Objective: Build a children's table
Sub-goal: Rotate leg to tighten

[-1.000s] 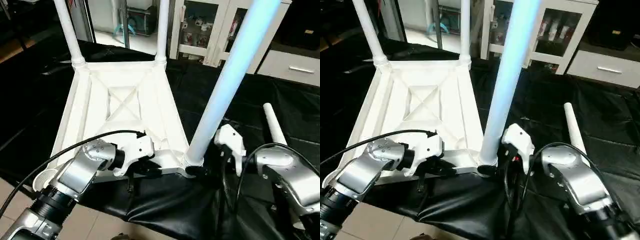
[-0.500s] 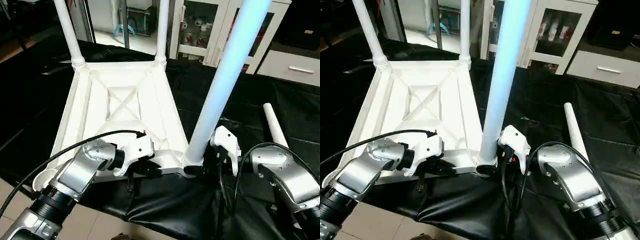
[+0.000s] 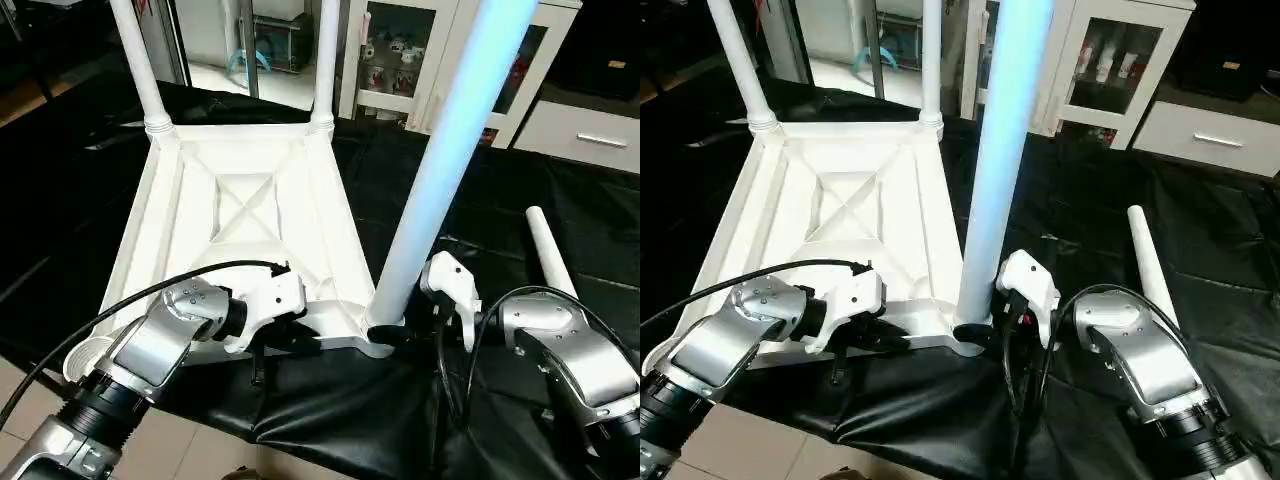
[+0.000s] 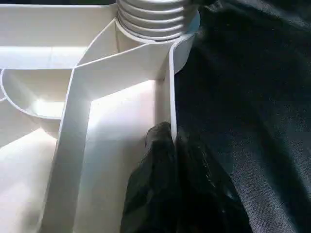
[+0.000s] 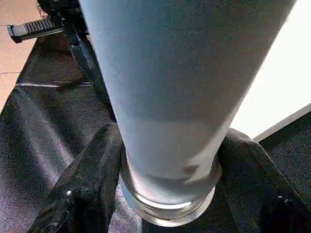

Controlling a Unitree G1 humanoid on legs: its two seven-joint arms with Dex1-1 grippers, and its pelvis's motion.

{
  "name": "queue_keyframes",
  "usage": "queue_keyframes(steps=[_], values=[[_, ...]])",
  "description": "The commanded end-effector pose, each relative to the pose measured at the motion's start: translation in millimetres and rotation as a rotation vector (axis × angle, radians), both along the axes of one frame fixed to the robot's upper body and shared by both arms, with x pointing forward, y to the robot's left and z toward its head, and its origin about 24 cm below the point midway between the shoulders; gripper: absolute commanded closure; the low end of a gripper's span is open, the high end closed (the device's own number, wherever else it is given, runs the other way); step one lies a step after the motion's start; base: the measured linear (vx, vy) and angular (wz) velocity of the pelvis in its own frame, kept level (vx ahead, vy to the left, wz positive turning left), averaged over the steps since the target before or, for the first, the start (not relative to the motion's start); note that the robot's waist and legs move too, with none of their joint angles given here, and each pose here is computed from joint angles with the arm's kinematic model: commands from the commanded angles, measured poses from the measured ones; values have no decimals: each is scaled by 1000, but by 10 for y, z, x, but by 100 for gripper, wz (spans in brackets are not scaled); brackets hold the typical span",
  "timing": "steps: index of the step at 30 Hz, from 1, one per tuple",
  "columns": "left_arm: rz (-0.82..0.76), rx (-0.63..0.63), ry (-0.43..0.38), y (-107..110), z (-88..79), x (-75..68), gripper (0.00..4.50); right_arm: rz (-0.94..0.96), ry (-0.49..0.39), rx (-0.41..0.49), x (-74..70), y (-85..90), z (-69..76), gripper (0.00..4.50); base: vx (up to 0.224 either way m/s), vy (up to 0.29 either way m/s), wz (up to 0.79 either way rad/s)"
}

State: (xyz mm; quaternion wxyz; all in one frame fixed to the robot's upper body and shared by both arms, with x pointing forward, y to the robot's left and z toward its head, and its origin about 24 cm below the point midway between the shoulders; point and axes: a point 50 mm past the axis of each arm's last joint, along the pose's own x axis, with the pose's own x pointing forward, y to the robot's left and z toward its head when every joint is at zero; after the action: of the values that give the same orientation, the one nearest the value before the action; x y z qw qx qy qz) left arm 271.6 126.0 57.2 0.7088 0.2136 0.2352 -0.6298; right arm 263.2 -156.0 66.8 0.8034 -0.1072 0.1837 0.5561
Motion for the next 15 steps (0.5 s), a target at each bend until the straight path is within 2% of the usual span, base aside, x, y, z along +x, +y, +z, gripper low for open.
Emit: queue_keyframes(steps=[1,10,15], values=[[-74,-21,-9,-103,64,-36,450,-2,24,-18,-37,-33,-74,194,0,0,0],[-75,-22,8,-97,43,-68,450,-24,50,-27,-66,-60,-171,194,0,0,0],[-42,-39,17,-104,30,-53,450,-216,71,-27,48,-92,-325,196,0,0,0]])
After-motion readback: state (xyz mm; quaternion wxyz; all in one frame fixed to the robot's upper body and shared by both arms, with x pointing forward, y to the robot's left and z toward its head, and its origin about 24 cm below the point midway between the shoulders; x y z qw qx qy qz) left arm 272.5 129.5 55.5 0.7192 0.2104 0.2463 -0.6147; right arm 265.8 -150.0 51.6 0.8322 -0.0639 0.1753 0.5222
